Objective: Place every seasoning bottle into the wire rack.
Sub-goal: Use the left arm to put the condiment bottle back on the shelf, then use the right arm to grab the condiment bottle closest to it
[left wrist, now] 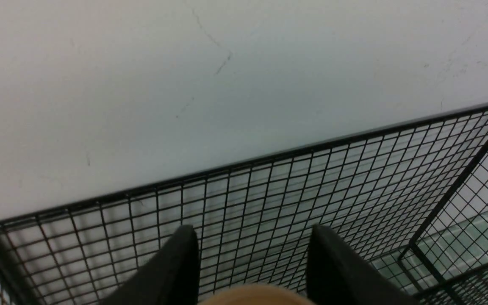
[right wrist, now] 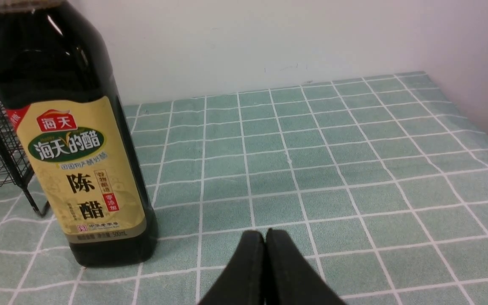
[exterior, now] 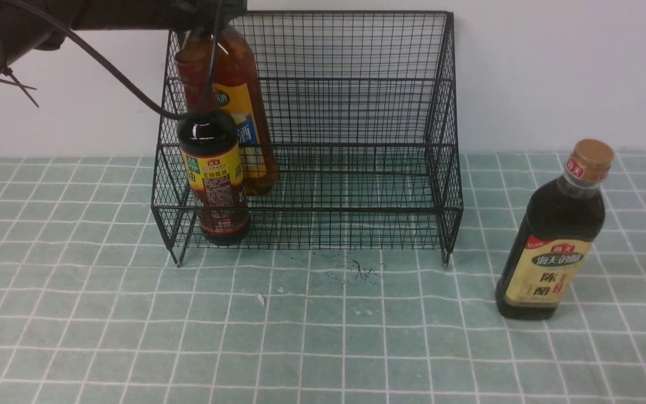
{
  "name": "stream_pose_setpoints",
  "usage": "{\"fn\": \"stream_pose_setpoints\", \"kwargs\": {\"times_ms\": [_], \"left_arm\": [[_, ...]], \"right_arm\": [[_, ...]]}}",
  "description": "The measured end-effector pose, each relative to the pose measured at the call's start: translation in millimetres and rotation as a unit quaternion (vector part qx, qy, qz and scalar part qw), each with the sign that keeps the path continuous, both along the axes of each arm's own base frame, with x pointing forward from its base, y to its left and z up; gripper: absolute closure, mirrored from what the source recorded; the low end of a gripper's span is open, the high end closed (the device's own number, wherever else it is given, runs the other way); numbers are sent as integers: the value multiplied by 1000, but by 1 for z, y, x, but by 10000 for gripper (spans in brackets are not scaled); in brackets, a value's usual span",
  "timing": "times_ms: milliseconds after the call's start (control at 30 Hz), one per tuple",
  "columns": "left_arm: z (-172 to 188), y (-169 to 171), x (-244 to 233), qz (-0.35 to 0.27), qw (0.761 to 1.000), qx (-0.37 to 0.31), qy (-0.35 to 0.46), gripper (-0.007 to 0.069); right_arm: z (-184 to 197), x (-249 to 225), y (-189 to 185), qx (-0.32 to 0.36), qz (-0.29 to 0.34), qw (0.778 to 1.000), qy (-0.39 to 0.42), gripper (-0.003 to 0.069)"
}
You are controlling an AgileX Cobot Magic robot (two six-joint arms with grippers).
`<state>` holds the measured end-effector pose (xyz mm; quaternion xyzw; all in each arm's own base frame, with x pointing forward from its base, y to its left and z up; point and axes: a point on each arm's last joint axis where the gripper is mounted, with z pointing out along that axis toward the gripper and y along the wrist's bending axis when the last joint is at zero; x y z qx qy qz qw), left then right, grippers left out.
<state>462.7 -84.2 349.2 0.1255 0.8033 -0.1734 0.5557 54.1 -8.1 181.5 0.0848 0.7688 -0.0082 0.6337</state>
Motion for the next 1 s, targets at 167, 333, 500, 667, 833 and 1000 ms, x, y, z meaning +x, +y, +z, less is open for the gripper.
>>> {"fn": "stream_pose_setpoints", "kwargs": {"times_ms": [167,333,500,667,833,1000], "left_arm": [[12,2,-2,6,1000,5,-21,248],[15,3,-2,13,999,8,-30,165],[21,4,-5,10,999,17,-41,155],[49,8,-19,8,996,35,-83,155],[91,22,-46,18,991,35,-129,202],[125,35,-88,-21,991,50,-120,419]], "right_arm": [[0,0,0,0,0,1000,0,673],[0,0,0,0,0,1000,0,673],[0,0,0,7,-1,1000,-1,673],[0,0,0,9,-2,1000,-1,673],[0,0,0,9,-2,1000,-1,673],[0,0,0,9,-2,1000,-1,673]]}}
